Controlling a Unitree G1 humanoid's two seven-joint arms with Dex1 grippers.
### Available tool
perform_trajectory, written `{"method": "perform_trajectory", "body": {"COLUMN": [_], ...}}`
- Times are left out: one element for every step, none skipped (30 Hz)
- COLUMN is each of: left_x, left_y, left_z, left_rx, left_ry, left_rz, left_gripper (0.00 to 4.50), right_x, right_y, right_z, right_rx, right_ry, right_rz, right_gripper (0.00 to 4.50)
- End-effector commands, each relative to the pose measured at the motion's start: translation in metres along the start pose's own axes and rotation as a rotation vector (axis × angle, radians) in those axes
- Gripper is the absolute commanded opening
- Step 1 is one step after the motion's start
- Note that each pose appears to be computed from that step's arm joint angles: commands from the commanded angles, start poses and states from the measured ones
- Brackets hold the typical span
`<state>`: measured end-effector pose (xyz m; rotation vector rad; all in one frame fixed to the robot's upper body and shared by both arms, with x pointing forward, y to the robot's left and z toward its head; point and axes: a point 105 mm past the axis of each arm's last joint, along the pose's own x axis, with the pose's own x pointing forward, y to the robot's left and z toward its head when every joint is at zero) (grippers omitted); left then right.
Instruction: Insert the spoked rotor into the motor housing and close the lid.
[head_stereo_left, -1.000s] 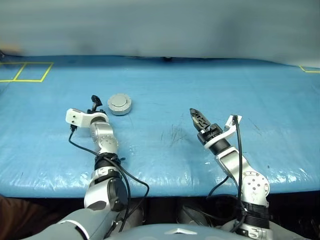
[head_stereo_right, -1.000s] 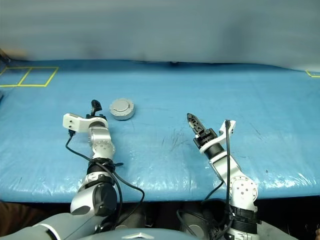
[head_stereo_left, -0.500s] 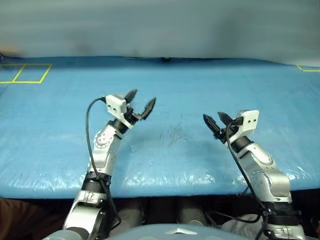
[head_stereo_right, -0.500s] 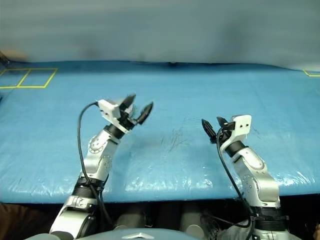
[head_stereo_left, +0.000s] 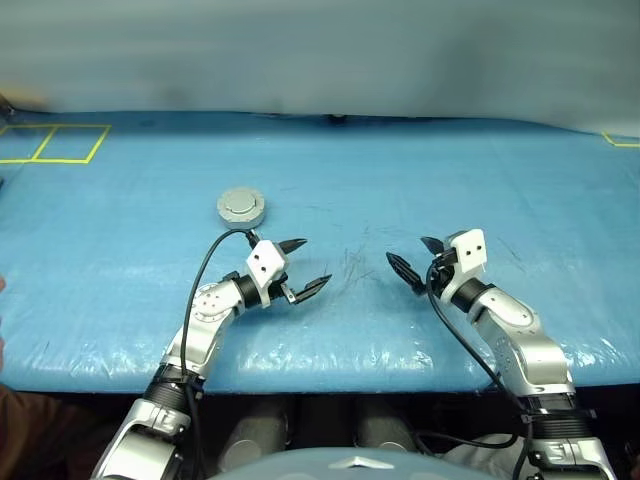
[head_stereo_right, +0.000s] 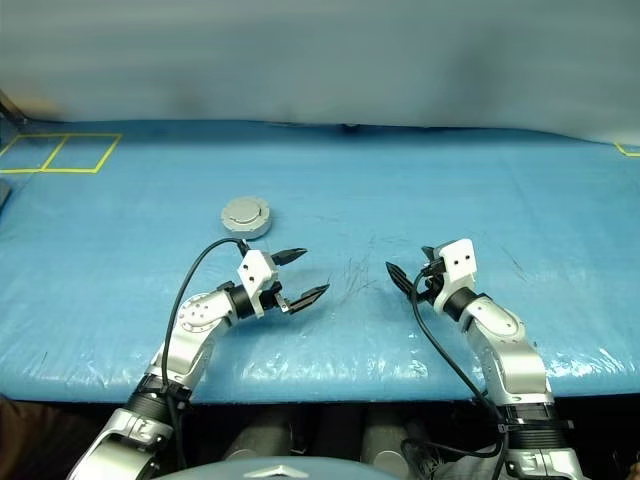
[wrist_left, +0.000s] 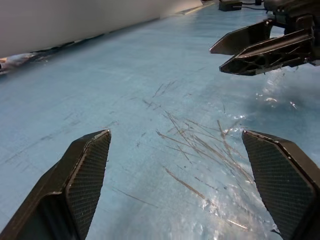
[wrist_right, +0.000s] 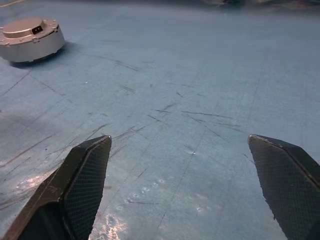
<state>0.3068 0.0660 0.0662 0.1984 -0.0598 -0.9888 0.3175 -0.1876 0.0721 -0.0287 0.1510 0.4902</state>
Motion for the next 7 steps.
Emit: {"method": "perform_trajectory", "body": {"left_x": [0.0007, 0.0007, 0.0005, 0.0003, 0.0002, -0.0001, -0.0004], "left_y": [-0.0034, -0.0039, -0.0035, -0.0032, -0.0029, -0.0037, -0.0044], "left_z": [0.0098, 0.0105, 0.0118, 0.0127, 0.0132, 0.0128, 0.0125], "left_rx": [0.019, 0.018, 0.021, 0.021, 0.021, 0.011, 0.004], "left_ry": [-0.035, -0.042, -0.053, -0.06, -0.065, -0.065, -0.063], "left_rz": [-0.006, -0.005, 0.003, 0.01, 0.014, 0.008, 0.004], "left_gripper": [4.5, 4.5, 4.5, 4.5, 4.5, 4.5, 4.5], "right_x": [0.0025, 0.0028, 0.003, 0.0033, 0.0034, 0.0035, 0.0035], "right_y": [0.0024, 0.0024, 0.0023, 0.002, 0.0018, 0.0013, 0.0012], "right_z": [0.0097, 0.0098, 0.0098, 0.0095, 0.0093, 0.0086, 0.0077], "right_rx": [-0.018, -0.017, -0.019, -0.02, -0.021, -0.023, -0.025], "right_ry": [-0.035, -0.036, -0.036, -0.035, -0.034, -0.031, -0.027], "right_rz": [0.019, 0.018, 0.017, 0.016, 0.015, 0.012, 0.012], "right_gripper": [4.47, 4.47, 4.47, 4.47, 4.47, 4.47, 4.47]}}
